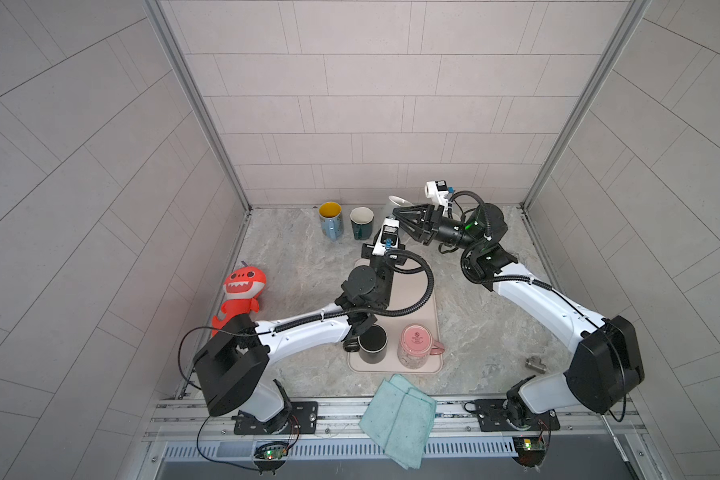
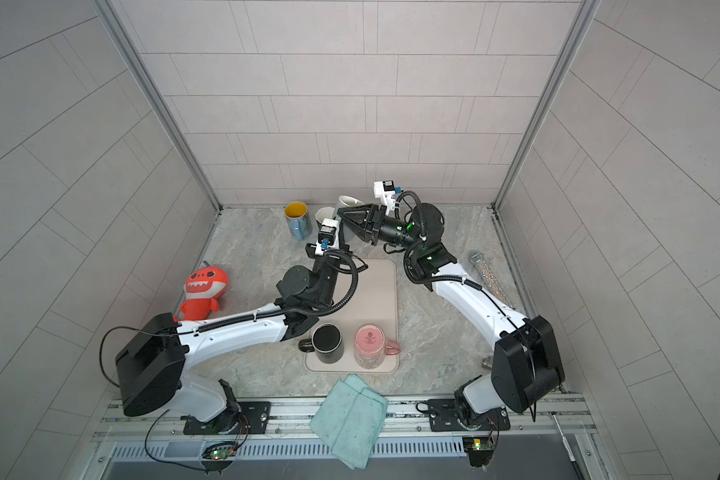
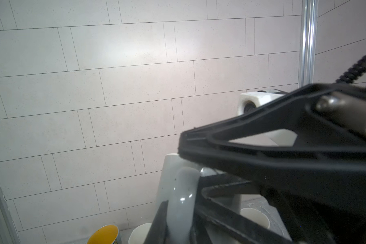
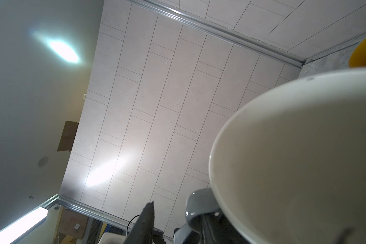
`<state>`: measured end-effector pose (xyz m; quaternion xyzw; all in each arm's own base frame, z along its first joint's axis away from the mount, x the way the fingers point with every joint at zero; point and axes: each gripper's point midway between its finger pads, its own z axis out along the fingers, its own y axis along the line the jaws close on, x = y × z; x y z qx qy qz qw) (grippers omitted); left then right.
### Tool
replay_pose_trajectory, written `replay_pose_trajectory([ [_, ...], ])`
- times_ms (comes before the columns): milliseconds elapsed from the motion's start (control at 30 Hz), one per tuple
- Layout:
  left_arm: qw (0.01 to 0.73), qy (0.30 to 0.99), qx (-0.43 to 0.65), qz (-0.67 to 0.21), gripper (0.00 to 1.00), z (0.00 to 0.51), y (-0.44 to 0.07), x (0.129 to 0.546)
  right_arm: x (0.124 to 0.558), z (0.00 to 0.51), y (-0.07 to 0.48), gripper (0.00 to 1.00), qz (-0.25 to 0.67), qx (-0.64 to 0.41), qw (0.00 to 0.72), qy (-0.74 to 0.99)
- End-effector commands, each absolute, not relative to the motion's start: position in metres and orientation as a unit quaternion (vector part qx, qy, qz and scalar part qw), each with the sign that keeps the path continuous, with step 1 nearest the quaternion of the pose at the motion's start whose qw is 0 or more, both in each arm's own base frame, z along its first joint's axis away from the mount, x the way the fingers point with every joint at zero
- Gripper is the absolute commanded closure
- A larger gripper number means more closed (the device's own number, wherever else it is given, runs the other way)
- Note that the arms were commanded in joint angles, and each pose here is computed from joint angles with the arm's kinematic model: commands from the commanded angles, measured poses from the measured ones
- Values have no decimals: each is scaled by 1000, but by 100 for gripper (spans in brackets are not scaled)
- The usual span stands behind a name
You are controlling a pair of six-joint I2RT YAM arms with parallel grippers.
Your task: Turn the mug right side up
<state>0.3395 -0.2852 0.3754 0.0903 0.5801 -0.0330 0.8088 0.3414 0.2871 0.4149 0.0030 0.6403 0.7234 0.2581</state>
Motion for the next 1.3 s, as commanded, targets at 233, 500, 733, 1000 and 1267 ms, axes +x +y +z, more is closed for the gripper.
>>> replay_pose_trajectory([
  [233,840,535,73,-51,100,408,-287,327,337,409,295,64,728,0,238,643],
  [500,842,528,100,-50,100,408,-300,322,338,386,300,75,712,7,219,667],
  [733,838,526,135,-43,100,400,-315,314,343,379,304,80,711,9,210,671],
  [1000,834,531,142,-41,100,387,-320,314,344,365,305,100,705,16,200,680],
  [1267,827,542,141,-45,100,369,-321,314,344,352,302,100,697,26,203,687],
])
